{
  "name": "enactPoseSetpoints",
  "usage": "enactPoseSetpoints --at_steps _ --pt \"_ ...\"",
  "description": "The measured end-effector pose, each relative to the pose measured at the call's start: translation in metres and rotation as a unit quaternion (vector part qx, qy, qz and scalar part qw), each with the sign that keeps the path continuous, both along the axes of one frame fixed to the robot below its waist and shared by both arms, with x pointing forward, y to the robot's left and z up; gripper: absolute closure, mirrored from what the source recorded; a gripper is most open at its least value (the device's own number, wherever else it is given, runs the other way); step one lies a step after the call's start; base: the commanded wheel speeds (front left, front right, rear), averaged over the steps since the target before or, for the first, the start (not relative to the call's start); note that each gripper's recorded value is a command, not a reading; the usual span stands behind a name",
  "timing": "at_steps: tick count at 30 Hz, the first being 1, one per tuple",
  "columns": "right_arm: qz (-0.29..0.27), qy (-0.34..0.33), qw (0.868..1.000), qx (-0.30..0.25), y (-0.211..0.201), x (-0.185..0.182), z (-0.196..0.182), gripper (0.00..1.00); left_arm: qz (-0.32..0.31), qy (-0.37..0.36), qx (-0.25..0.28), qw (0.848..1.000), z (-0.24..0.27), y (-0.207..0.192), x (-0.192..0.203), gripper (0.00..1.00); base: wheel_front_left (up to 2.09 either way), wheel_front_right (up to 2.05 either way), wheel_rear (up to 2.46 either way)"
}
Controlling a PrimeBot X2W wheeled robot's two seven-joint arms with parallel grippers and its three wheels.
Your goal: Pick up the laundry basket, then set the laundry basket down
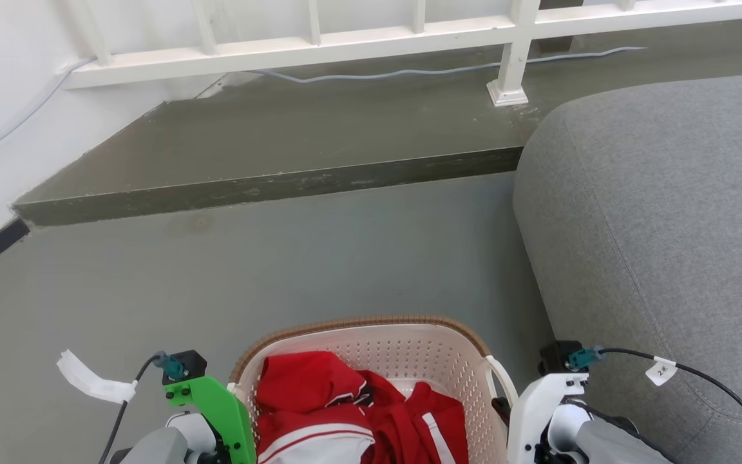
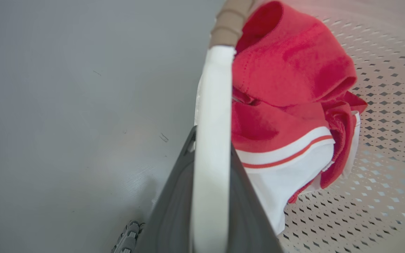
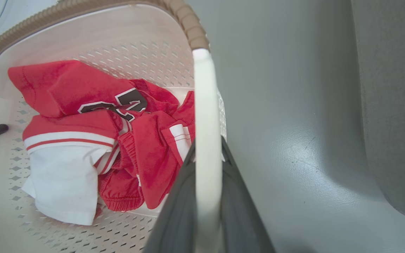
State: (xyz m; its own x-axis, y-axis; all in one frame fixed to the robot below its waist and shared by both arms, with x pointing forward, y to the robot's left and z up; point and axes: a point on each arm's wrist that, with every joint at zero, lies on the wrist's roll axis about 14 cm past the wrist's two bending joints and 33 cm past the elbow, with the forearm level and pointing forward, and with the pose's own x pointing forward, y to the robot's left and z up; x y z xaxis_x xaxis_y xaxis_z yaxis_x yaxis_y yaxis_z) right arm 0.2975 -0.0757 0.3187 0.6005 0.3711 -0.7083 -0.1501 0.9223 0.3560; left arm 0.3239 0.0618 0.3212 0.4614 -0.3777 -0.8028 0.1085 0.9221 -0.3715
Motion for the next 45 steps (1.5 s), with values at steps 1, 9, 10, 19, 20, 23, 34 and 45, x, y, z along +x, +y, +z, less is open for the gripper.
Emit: enactPoseSetpoints --at_steps 1,9,10,19,20,23,34,45 --pt "-0.001 0.000 1.000 0.001 -0.0002 -0.0001 0.0002 1.00 0.001 0.000 -0.001 1.000 0.0004 -0.0002 0.0001 1.00 0.00 0.00 0.00" --pt "-0.004 0.001 1.000 0.001 -0.0012 -0.0011 0.0002 1.00 0.000 0.001 -0.001 1.000 0.0010 -0.0008 -0.0009 1.00 0.00 0.00 0.00" --pt "-0.004 0.001 1.000 0.001 -0.0012 -0.0014 0.0001 1.00 -0.001 0.001 -0.001 1.000 0.0011 -0.0008 -0.0010 1.00 0.00 0.00 0.00" --pt "-0.001 0.002 1.000 0.002 0.0006 -0.0021 0.0003 1.00 0.002 0.003 -0.003 1.000 0.0012 -0.0003 -0.0022 1.00 0.00 0.00 0.00" --pt "0.001 0.001 1.000 0.001 0.0009 -0.0023 0.0003 1.00 0.002 0.003 -0.003 1.000 0.0012 -0.0002 -0.0023 1.00 0.00 0.00 0.00" --pt "0.004 0.001 1.000 0.000 0.0017 -0.0029 0.0001 1.00 0.002 0.003 -0.003 1.000 0.0010 -0.0001 -0.0026 1.00 0.00 0.00 0.00" --pt "0.012 0.003 1.000 -0.004 0.0032 -0.0043 -0.0017 1.00 0.006 0.005 -0.004 1.000 0.0001 0.0014 -0.0039 1.00 0.00 0.00 0.00" --pt "0.008 0.006 1.000 -0.002 0.0032 -0.0021 -0.0034 1.00 0.015 0.003 -0.009 1.000 -0.0013 0.0026 -0.0025 1.00 0.00 0.00 0.00"
